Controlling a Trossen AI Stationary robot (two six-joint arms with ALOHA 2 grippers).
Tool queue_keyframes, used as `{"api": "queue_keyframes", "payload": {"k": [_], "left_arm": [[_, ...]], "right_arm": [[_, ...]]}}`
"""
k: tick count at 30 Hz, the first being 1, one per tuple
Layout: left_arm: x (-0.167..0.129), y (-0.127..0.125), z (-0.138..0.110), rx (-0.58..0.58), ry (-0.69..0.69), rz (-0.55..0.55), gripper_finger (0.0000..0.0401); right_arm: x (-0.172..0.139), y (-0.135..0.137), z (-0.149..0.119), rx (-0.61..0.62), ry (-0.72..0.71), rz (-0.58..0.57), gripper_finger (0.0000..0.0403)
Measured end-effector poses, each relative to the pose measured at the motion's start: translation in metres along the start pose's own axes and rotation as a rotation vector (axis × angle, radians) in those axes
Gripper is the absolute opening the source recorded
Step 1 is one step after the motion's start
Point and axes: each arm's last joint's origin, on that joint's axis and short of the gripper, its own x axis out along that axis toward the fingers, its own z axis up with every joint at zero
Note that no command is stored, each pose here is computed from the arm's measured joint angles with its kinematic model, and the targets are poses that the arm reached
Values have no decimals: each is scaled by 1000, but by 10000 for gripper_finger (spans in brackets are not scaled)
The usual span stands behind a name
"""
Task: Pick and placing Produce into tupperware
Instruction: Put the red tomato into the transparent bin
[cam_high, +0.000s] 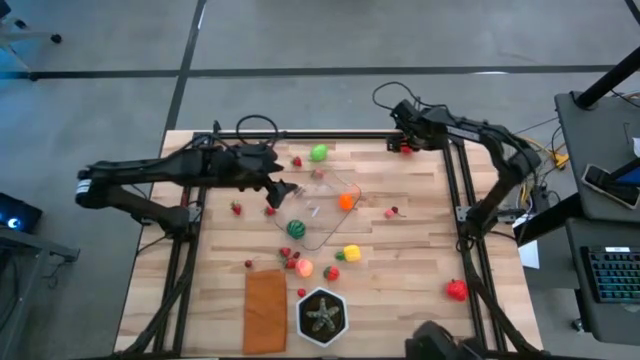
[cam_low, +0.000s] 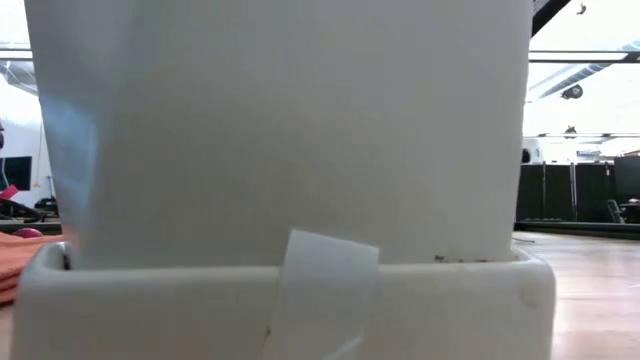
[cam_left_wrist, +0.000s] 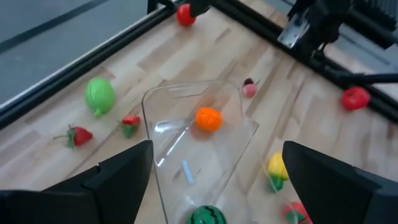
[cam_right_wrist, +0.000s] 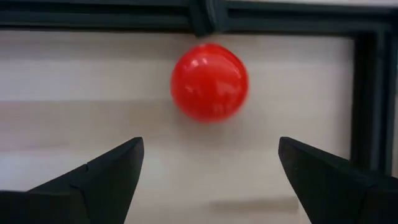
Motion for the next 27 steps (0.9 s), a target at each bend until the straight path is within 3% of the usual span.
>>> {"api": "queue_keyframes", "payload": {"k": [4, 12, 19, 27], "left_arm": [[-9, 2, 1, -16, -21, -17, 343], [-16, 2, 1, -18, -28, -42, 343], [-12, 1, 1, -7, -16, -38, 343], [-9, 1, 0, -4, -8, -34, 343]], "right_arm": [[17, 7, 16, -45, 23, -21, 365], [40, -3, 31, 5, 86, -45, 365], [47, -4, 35, 16, 121, 34, 363], [48, -5, 37, 21, 103, 19, 299]]}}
